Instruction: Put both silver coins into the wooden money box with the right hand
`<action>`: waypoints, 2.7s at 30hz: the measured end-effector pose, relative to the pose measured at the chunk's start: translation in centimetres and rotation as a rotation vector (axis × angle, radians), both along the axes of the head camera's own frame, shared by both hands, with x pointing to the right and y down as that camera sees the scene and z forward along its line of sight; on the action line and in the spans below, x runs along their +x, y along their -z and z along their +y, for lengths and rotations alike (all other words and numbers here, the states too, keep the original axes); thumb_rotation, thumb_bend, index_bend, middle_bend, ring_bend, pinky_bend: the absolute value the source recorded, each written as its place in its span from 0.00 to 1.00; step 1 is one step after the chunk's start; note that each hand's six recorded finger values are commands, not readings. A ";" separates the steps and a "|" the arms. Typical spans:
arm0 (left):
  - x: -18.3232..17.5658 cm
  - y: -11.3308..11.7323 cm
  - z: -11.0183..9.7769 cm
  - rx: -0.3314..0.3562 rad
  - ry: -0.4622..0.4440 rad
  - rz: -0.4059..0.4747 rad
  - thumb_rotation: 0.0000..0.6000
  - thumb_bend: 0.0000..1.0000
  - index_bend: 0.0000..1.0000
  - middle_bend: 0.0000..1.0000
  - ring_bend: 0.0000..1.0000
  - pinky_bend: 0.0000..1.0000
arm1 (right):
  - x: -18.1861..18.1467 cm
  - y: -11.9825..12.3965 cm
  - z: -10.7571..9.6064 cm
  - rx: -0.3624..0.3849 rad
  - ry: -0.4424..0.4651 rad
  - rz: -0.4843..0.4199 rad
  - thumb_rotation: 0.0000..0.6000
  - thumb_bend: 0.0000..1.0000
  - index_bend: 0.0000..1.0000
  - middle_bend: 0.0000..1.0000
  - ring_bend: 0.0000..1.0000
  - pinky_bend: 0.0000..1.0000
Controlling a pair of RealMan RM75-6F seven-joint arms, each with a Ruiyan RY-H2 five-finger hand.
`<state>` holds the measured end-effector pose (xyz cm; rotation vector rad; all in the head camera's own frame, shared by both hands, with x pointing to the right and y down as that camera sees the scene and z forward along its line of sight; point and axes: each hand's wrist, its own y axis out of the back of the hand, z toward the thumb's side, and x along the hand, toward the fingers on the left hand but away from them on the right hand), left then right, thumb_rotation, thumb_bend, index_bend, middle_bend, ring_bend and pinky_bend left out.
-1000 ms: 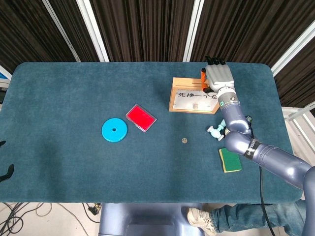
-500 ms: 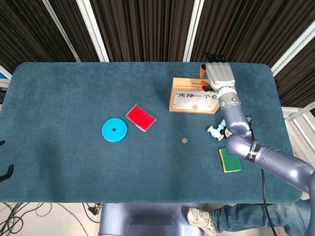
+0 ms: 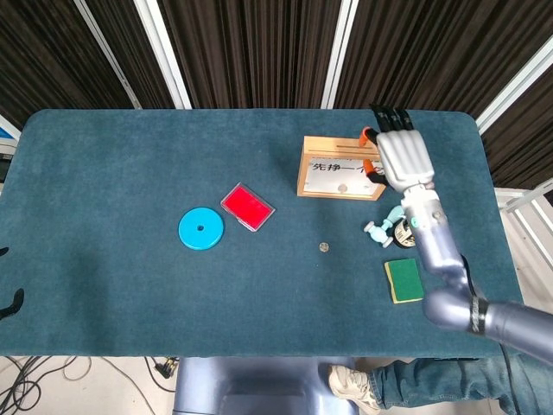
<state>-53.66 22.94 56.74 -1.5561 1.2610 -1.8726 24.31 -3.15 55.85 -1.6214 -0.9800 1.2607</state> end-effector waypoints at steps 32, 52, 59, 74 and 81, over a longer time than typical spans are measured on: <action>0.0 0.1 0.2 -0.012 0.012 0.018 1.00 0.40 0.12 0.00 0.00 0.00 | 3.8 -13.6 20.1 -0.158 0.010 -0.091 1.00 0.51 0.38 0.02 0.00 0.00; -0.1 0.1 0.2 -0.022 0.023 0.010 1.00 0.40 0.12 0.00 0.00 0.00 | 0.6 -18.3 18.5 -0.226 0.052 -0.128 1.00 0.51 0.42 0.02 0.00 0.00; -0.1 0.1 0.1 -0.018 0.023 0.012 1.00 0.40 0.11 0.00 0.00 0.00 | -1.0 -19.4 17.8 -0.232 0.064 -0.141 1.00 0.51 0.42 0.02 0.00 0.00; -0.1 0.1 0.1 -0.021 0.029 0.012 1.00 0.40 0.10 0.00 0.00 0.00 | -2.1 -20.1 18.0 -0.242 0.080 -0.158 1.00 0.51 0.45 0.02 0.00 0.00; -0.1 0.1 0.1 -0.021 0.029 0.012 1.00 0.40 0.10 0.00 0.00 0.00 | -2.0 -20.3 17.9 -0.244 0.078 -0.154 1.00 0.51 0.45 0.02 0.00 0.00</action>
